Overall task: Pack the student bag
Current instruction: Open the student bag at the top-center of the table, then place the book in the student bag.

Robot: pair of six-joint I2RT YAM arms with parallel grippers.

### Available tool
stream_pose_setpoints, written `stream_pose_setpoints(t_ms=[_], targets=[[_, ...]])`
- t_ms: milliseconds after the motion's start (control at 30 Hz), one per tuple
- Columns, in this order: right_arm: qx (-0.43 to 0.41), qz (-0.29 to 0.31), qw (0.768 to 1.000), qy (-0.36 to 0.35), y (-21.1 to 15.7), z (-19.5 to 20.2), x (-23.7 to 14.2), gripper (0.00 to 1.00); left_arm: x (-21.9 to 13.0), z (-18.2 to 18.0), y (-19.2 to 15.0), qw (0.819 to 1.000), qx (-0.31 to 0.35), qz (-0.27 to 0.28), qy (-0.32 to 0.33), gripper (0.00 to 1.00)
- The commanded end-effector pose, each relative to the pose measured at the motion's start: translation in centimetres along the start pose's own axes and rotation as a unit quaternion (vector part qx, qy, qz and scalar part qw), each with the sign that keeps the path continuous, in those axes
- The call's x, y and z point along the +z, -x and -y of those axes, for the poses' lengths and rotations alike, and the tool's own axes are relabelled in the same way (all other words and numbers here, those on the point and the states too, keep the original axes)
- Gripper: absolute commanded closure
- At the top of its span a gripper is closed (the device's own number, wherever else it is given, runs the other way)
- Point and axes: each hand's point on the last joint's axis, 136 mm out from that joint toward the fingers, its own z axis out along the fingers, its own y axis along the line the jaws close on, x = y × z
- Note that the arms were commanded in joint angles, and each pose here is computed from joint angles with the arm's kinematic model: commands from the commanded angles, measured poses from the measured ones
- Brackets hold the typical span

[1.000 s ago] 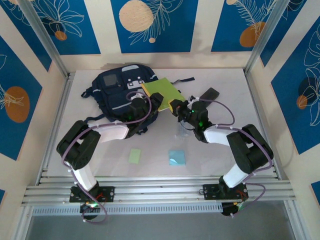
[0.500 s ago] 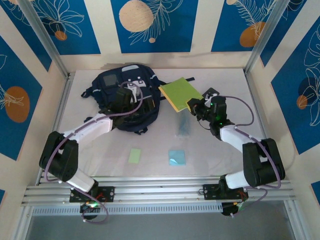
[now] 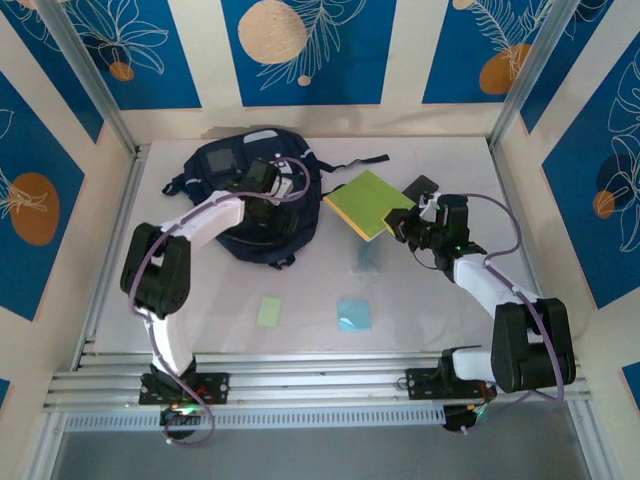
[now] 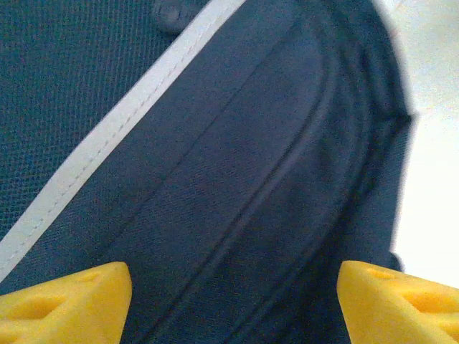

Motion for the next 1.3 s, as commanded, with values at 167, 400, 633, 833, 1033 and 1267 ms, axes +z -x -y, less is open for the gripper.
stream_pose_setpoints(t_ms=[167,400,633,833,1033,1267], targets=[[-0.021,-0.008,0.999,0.029,-0.2,-1.1,-1.3,1.0,2.4,-4.5,-0.3,0.999,0.013,-0.039,0.035,0.28],[-0.025,-0.004,0.999,0.036,-0.1,-1.2,-2.4,1.0,4.7,-4.3,-1.4,0.996,0.014,-0.082,0.018,0.82],[-0.019,0.01,0.999,0.028,0.3,-0.5,-4.1,1.0,1.4,-2.0,0.1,0.998,-0.03,-0.042,-0.034,1.0],[-0.023,-0.002,1.0,0.008,-0.6,0.2,-4.6,1.0,-4.6,1.3,5.0,0.985,-0.107,0.046,-0.129,1.0],[-0.03,-0.009,1.0,0.002,-1.6,0.3,-5.0,1.0,-9.1,3.1,9.4,0.967,-0.128,0.106,-0.192,1.0],[-0.038,-0.017,0.999,0.033,-2.8,-1.6,-3.1,1.0,-11.3,4.6,12.5,0.946,-0.151,0.14,-0.251,1.0]])
